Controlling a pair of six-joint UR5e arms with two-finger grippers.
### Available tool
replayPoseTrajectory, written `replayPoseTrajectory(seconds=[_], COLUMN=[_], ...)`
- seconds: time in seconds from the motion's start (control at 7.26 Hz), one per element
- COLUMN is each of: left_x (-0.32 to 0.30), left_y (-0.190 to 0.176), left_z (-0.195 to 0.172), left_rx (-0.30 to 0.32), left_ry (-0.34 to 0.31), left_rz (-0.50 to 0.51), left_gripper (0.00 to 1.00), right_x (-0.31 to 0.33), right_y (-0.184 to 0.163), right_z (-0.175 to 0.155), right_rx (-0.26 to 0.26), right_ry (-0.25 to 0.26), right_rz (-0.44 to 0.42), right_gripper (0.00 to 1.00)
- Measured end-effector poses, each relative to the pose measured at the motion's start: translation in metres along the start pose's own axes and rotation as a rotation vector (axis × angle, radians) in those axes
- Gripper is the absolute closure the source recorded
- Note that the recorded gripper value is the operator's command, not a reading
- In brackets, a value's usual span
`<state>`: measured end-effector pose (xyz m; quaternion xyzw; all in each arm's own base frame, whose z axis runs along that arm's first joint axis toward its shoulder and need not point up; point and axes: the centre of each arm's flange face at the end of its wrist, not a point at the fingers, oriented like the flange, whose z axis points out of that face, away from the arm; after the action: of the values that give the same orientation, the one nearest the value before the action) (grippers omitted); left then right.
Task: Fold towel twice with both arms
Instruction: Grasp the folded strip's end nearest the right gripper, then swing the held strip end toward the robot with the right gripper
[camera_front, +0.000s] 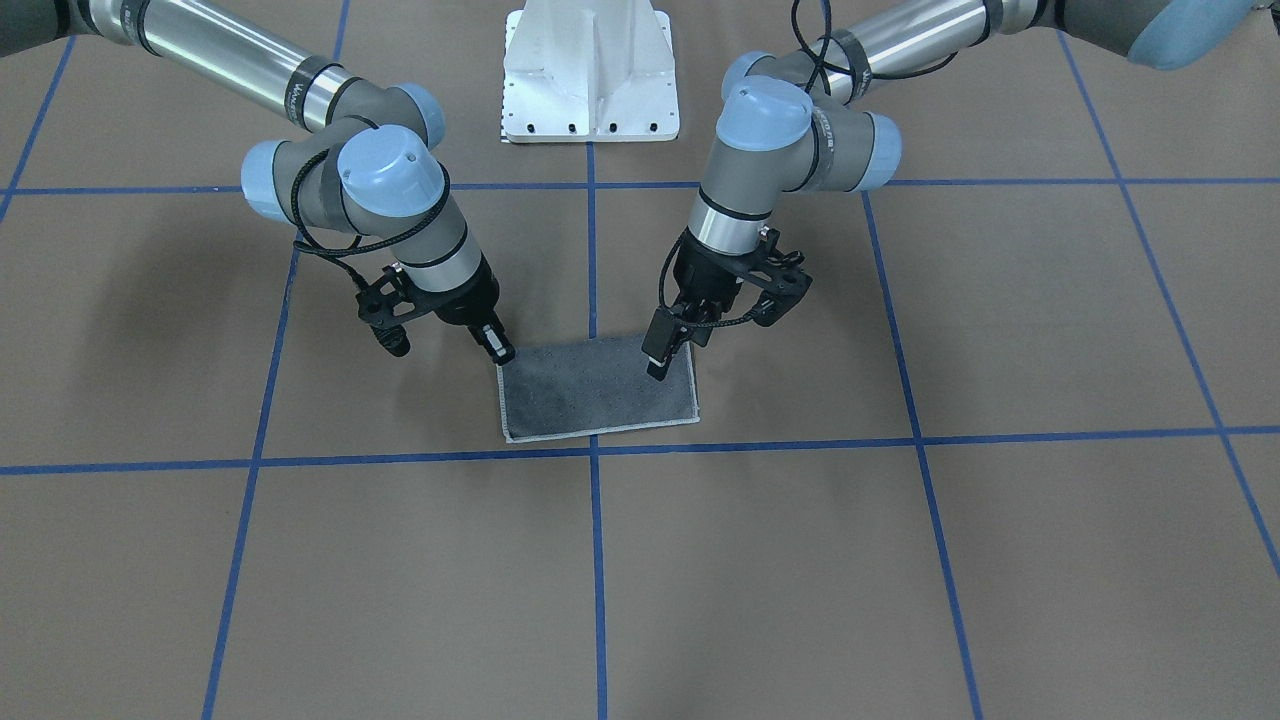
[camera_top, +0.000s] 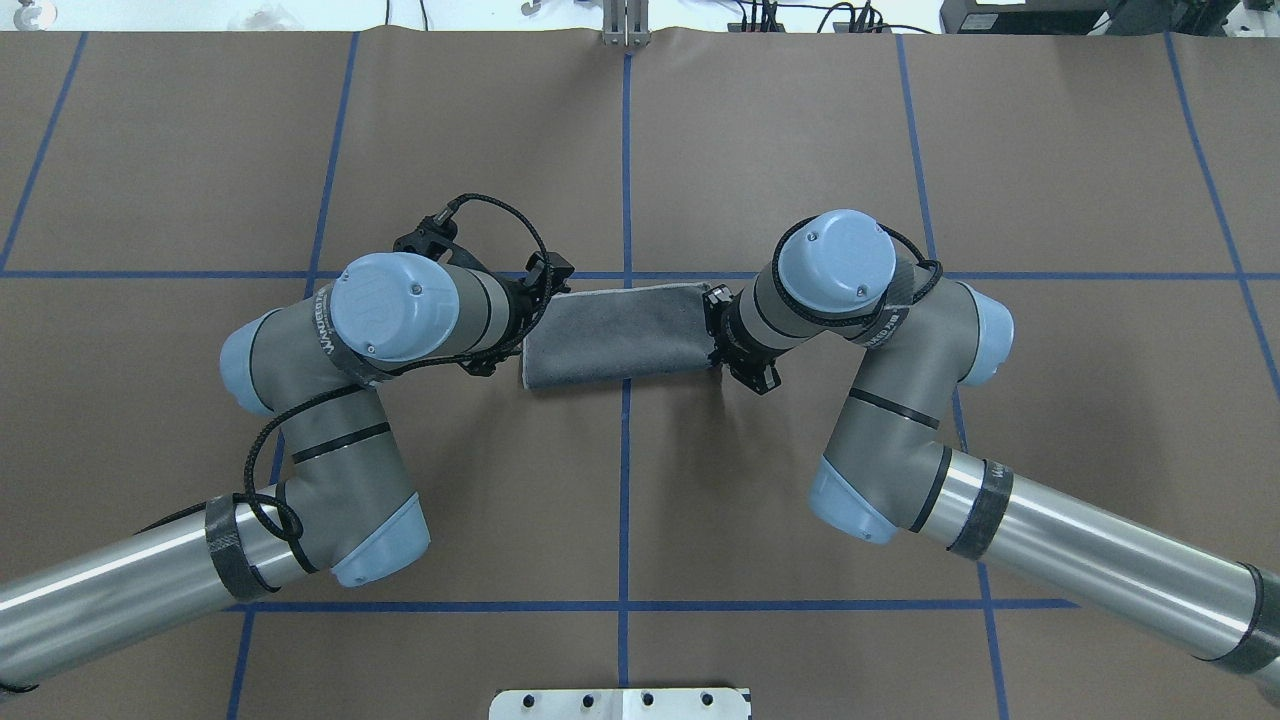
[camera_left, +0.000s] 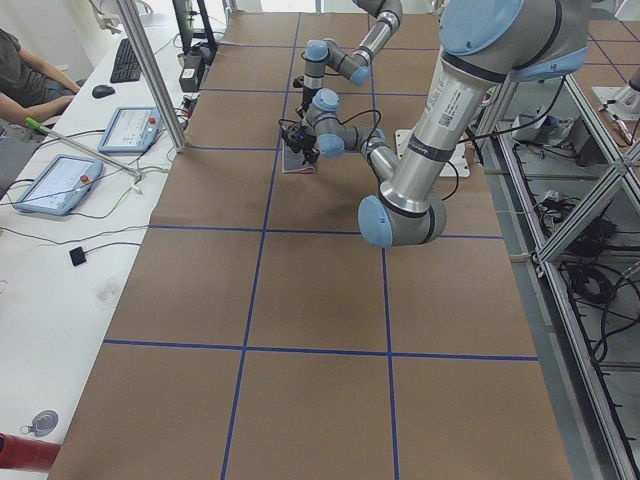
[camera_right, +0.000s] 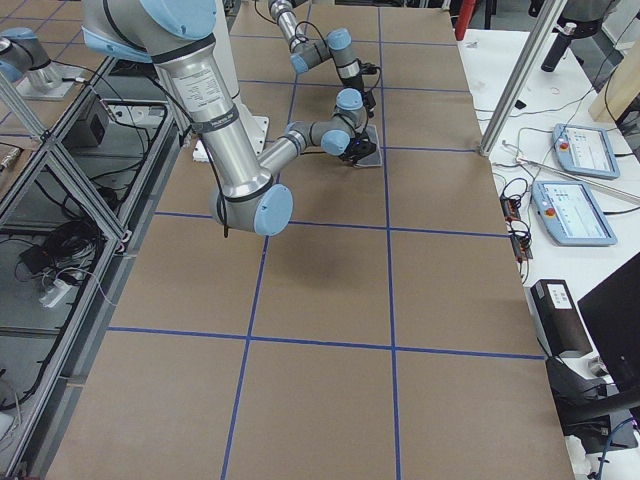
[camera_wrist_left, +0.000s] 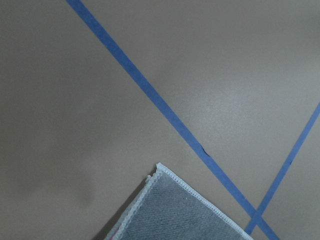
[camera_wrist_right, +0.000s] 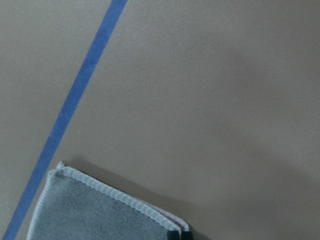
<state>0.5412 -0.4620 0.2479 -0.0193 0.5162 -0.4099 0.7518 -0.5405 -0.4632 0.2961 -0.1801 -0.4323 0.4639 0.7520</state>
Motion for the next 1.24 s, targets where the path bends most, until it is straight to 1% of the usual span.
replayPoseTrajectory(seconds=[0.28, 0.55, 0.96, 1.24], left_x=[0.002, 0.004, 0.004, 0.003], left_y=[0.001, 0.002, 0.003, 0.003], left_z=[-0.005, -0.011, -0.014, -0.014], left_rx=[-0.005, -0.014, -0.026, -0.026], left_ry=[0.008, 0.014, 0.012, 0.010], left_rz=[0.000, 0.000, 0.000, 0.000], left_gripper=[0.01, 0.01, 0.01, 0.01], right_x=[0.015, 0.046, 0.076, 0.084], right_y=[0.017, 0.044, 0.097, 0.126], right_z=[-0.010, -0.020, -0.024, -0.024], right_rx=[-0.036, -0.091, -0.184, -0.222], right_ry=[0.002, 0.023, 0.083, 0.105], right_rz=[-0.011, 0.011, 0.074, 0.091], right_gripper=[1.00, 1.00, 1.00, 1.00])
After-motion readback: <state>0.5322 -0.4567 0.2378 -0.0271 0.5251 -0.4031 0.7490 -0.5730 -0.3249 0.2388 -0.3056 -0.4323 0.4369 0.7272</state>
